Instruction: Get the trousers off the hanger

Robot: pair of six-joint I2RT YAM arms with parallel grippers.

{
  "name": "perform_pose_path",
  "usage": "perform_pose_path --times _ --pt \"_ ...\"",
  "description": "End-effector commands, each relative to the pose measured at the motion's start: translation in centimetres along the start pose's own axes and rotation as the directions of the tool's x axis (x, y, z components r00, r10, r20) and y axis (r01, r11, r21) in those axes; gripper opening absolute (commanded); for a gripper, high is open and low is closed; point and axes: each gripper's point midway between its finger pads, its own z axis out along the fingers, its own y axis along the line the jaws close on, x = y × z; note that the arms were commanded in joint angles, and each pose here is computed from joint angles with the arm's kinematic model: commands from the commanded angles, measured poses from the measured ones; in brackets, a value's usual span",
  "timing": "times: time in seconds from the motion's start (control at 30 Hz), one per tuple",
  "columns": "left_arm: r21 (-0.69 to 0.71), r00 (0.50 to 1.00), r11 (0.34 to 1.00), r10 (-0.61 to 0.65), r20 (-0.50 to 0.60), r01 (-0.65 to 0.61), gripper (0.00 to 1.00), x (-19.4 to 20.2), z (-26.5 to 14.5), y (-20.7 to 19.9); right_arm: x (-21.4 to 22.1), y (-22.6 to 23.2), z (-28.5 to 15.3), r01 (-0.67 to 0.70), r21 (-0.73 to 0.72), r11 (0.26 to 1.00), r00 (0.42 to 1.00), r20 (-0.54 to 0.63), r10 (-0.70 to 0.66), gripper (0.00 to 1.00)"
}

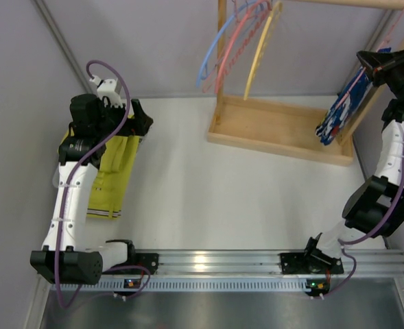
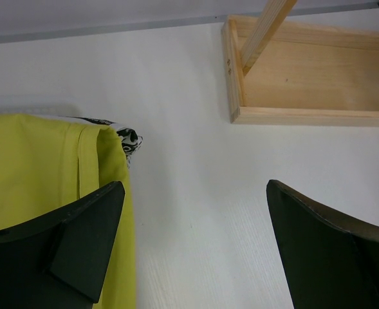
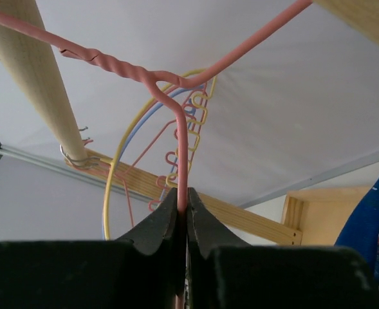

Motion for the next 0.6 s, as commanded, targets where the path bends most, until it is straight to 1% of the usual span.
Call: perform_pose_path --times 0.0,0.03,0.1,0.17,0.2,0.23,0.3,0.37,0.43,0.57 --pt "0.030 0.996 0.999 0.034 0.077 -0.037 0.98 -2.0 -0.5 -0.9 -1.0 5.8 -0.1 0.084 -0.165 0.983 0.996 0.031 -0.080 0.02" --pt "0.035 0.997 0.999 0.034 0.075 -0.037 0.98 -1.9 -0.5 -0.9 -1.0 6.6 -0.3 0.100 -0.196 0.975 0.995 0.029 -0.096 0.00" --pt "0.042 0.997 0.999 0.030 0.077 -0.034 0.98 -2.0 -0.6 -1.1 -1.0 7.7 -0.5 0.079 -0.232 0.969 0.997 0.022 -0.076 0.00" --pt "0.045 0.996 0.998 0.031 0.080 -0.035 0.98 -2.1 -0.6 -1.1 -0.9 9.5 -1.0 0.104 -0.299 0.949 0.995 0.027 -0.100 0.00" --pt "0.054 0.996 0.998 0.035 0.079 -0.039 0.98 -2.1 -0.6 -1.3 -0.8 10.3 -1.2 0.083 -0.323 0.943 0.996 0.019 -0.082 0.00" --pt "0.054 0.996 0.998 0.036 0.082 -0.040 0.98 -2.2 -0.6 -1.3 -0.7 11.3 -1.6 0.108 -0.361 0.926 0.994 0.024 -0.106 0.00" --pt "0.055 0.996 0.998 0.031 0.085 -0.035 0.98 -2.3 -0.7 -1.4 -0.5 12.8 -2.0 0.103 -0.397 0.912 0.994 0.017 -0.105 0.00" --pt "0.053 0.995 0.998 0.027 0.092 -0.032 0.98 -2.4 -0.9 -1.4 -0.4 14.4 -2.5 0.128 -0.440 0.889 0.991 0.020 -0.133 0.00" --pt "0.037 0.992 0.999 0.030 0.119 -0.034 0.98 -2.9 -1.0 -1.2 -0.1 15.7 -2.9 0.133 -0.467 0.874 0.990 0.012 -0.144 0.00" --pt "0.016 0.975 0.999 0.044 0.220 -0.048 0.98 -4.4 -2.3 -1.4 0.7 18.6 -3.9 0.145 -0.525 0.839 0.986 0.001 -0.170 0.00"
